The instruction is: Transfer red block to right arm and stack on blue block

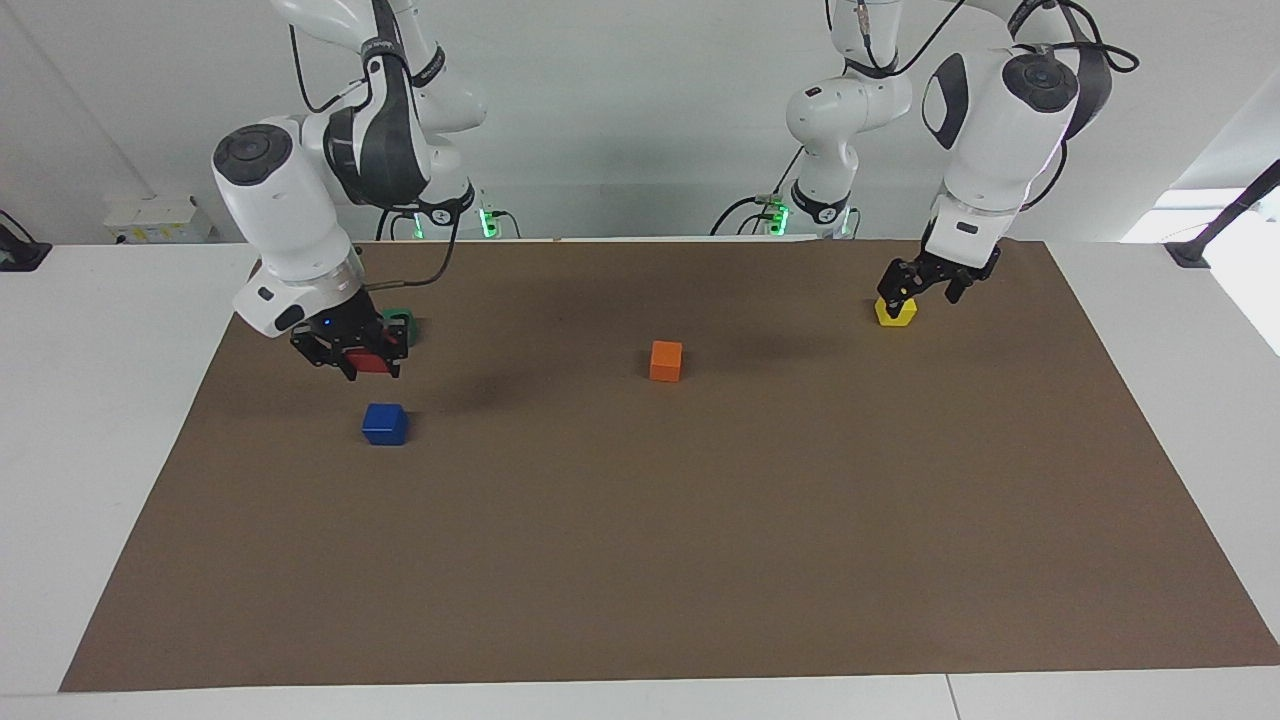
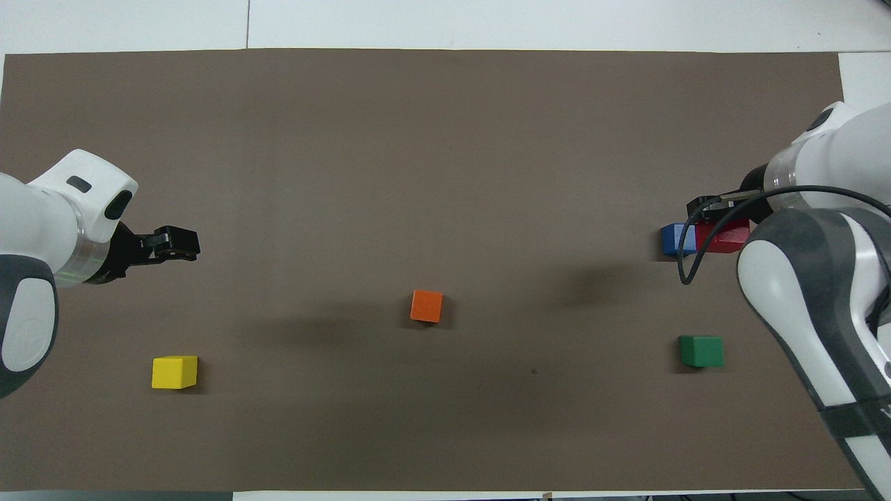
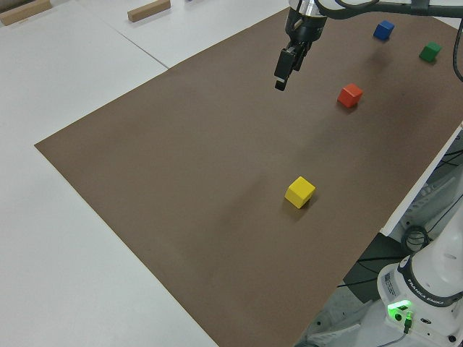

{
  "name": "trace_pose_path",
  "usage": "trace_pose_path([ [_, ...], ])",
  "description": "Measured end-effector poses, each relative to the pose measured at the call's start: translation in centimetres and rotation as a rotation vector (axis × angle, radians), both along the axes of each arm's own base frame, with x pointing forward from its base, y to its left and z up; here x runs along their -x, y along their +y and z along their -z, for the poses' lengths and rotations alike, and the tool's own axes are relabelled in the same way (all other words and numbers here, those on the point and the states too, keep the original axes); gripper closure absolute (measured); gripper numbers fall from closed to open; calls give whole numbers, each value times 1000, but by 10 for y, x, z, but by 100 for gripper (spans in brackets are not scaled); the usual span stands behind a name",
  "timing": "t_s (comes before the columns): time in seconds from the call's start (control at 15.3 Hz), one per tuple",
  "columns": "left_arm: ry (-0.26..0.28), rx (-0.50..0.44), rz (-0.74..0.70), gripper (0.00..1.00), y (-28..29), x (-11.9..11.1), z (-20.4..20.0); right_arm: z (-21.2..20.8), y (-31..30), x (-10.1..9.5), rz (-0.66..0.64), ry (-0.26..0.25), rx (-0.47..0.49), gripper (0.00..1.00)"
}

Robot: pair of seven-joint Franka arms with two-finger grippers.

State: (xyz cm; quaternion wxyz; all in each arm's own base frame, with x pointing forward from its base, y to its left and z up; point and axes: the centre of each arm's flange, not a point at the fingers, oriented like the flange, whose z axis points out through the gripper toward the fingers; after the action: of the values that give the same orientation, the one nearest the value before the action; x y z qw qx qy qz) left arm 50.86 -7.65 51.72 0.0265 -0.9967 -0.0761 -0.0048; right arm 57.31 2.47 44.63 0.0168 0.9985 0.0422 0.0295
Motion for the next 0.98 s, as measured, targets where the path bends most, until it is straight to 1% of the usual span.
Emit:
trace_pose_path([
  [0.26, -5, 1, 4, 0, -2, 0, -2, 41, -2, 4, -17, -41, 28, 44],
  [0.39, -21, 5, 3, 0, -2, -4, -10, 62, -6, 8, -18, -65, 29, 44],
  [0.52, -34, 12, 5, 0, -2, -10, -21, 75, -10, 9, -14, -74, 29, 44],
  [0.65, -19, 19, 48, 0, -2, -16, -30, 82, -13, 7, -11, -88, 28, 44],
  [0.85, 12, 31, 182, 0, 6, -24, -41, 94, -16, 7, -8, -104, 27, 44],
  [0.98, 28, 32, 210, 0, 18, -31, -52, 101, -18, 7, -5, -103, 27, 44],
])
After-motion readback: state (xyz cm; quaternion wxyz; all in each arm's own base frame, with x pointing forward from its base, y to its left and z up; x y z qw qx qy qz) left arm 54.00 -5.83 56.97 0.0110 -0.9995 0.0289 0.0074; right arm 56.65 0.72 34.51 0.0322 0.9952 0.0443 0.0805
